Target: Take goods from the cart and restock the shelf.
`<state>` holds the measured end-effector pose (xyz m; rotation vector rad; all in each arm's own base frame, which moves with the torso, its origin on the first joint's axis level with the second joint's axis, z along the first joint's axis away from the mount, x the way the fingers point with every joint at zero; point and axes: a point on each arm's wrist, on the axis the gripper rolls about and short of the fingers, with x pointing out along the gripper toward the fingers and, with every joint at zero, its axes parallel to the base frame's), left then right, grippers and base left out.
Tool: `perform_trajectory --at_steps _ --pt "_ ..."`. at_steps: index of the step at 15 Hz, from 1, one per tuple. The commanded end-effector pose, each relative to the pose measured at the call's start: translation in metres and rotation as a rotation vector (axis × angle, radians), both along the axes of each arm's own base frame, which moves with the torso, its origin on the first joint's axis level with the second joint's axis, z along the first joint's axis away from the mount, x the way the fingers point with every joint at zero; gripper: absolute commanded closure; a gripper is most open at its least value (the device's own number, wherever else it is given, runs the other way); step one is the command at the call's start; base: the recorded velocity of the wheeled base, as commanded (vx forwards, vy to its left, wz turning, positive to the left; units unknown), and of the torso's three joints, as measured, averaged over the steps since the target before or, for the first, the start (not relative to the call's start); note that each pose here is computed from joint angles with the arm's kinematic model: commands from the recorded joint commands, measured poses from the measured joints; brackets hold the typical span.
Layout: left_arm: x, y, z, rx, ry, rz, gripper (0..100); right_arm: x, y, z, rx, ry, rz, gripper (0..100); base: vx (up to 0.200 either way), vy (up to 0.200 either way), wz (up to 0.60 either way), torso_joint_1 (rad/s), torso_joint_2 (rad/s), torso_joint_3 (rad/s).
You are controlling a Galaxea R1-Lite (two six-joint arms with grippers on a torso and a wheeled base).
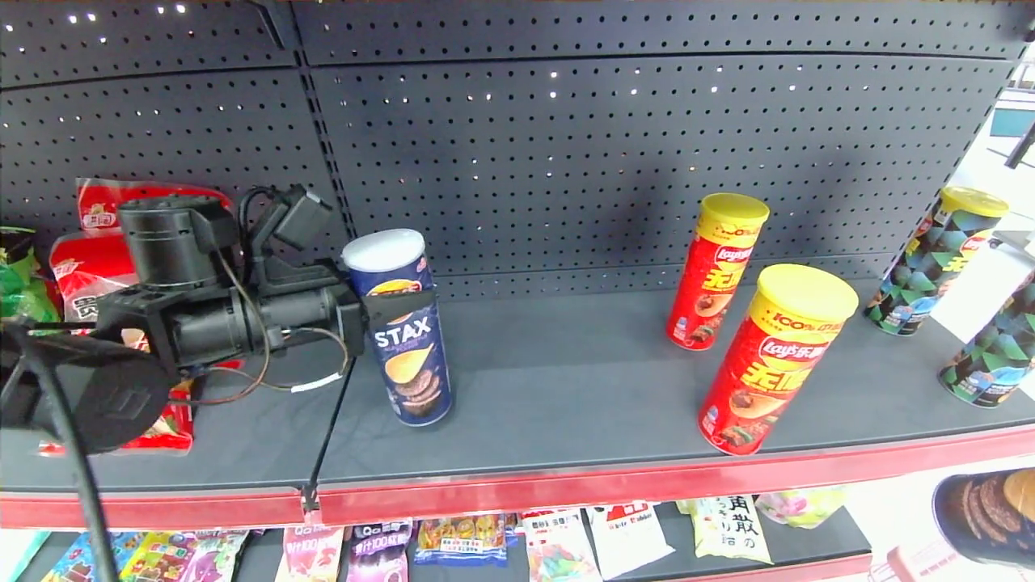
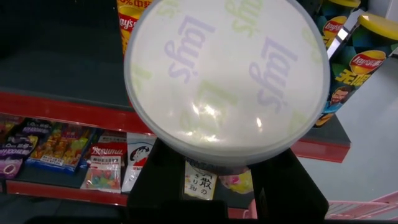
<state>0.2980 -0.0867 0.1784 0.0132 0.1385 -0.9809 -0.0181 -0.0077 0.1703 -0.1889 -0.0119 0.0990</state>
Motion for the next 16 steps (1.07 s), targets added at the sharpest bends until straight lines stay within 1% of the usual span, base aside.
perform_trajectory --at_steps 1,2,4,7,9,10,13,15,16 --pt "-0.027 0.007 0.006 -0.002 -0.019 -0.012 100 0.001 0.0 0.0 -0.002 0.007 0.0 100 0.0 0.0 0.0 0.0 0.0 0.0" --pt "-0.035 0.008 0.001 -0.001 -0.018 -0.008 100 0.002 0.0 0.0 -0.003 0.008 0.0 100 0.0 0.0 0.0 0.0 0.0 0.0" --pt "-0.042 0.011 -0.005 -0.006 -0.034 -0.005 100 0.002 0.0 0.001 -0.002 0.005 0.0 100 0.0 0.0 0.0 0.0 0.0 0.0" --pt "-0.039 0.015 -0.01 -0.003 -0.039 0.017 100 0.001 0.0 0.002 -0.001 0.002 0.0 100 0.0 0.0 0.0 0.0 0.0 0.0" --pt "-0.039 0.015 -0.012 0.003 -0.035 0.018 100 0.001 0.0 0.002 -0.001 0.002 -0.001 100 0.0 0.0 0.0 0.0 0.0 0.0" --pt "-0.039 0.015 -0.016 0.009 -0.022 0.019 100 0.001 0.0 0.002 -0.001 0.001 -0.001 100 0.0 0.0 0.0 0.0 0.0 0.0" --pt "-0.041 0.016 -0.023 0.033 -0.022 0.016 100 0.001 0.0 0.003 0.0 -0.002 -0.003 100 0.0 0.0 0.0 0.0 0.0 0.0" --pt "-0.042 0.015 -0.024 0.034 -0.021 0.013 100 0.001 0.0 0.004 0.001 -0.007 -0.004 100 0.0 0.0 0.0 0.0 0.0 0.0" --pt "-0.04 0.015 -0.024 0.032 -0.032 0.016 100 0.001 0.0 0.005 0.001 -0.007 -0.004 100 0.0 0.0 0.0 0.0 0.0 0.0"
